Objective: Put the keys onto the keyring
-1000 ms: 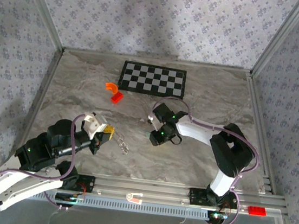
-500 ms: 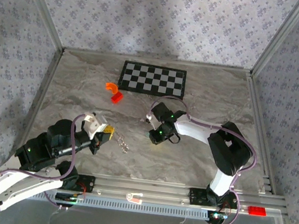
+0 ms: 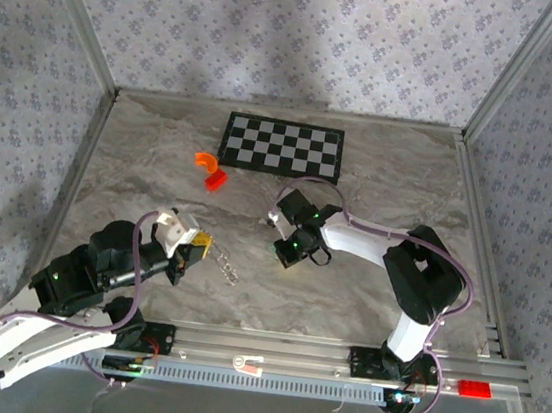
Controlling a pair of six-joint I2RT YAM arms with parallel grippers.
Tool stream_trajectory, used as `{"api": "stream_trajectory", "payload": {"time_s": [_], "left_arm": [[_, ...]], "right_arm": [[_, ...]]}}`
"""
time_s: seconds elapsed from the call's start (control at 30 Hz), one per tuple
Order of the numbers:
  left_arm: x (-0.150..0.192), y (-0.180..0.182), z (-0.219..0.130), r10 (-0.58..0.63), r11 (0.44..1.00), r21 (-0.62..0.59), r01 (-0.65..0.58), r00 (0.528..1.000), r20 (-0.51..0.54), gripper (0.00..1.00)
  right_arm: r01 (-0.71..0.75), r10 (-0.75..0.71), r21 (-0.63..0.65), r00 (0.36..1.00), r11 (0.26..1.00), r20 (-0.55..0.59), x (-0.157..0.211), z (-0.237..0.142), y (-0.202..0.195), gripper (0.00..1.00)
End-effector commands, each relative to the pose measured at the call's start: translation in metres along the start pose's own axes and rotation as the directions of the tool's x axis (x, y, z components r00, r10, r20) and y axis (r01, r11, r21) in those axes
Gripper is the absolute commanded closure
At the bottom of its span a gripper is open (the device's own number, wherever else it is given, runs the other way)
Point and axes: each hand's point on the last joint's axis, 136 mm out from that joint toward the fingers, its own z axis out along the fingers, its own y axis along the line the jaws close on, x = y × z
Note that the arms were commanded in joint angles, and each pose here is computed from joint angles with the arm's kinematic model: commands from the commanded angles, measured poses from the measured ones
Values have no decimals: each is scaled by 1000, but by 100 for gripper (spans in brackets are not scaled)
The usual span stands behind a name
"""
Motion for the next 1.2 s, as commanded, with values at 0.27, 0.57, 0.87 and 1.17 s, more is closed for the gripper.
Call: {"api": "stream_trajectory", "payload": {"time_s": [0.27,0.57,0.87,1.17], "left_arm": [[-15,-4,-2,-11,1000,20,10,998,67,100],[-16,-6,-4,-10,999,33,8,997,74,100],[-18,-7,-5,-4,999,37,1,997,82,100],[-16,-6,-3,-5,1000,31,2,997,72,100]], "right_arm": [[-6,28,144,989,989,-148,33,-33,-4,100],[6,41,168,960,986,-276,58,-36,0,100],[16,37,166,948,986,-317,63,-30,1,100],[14,36,145,941,989,-336,65,-22,3,100]]}}
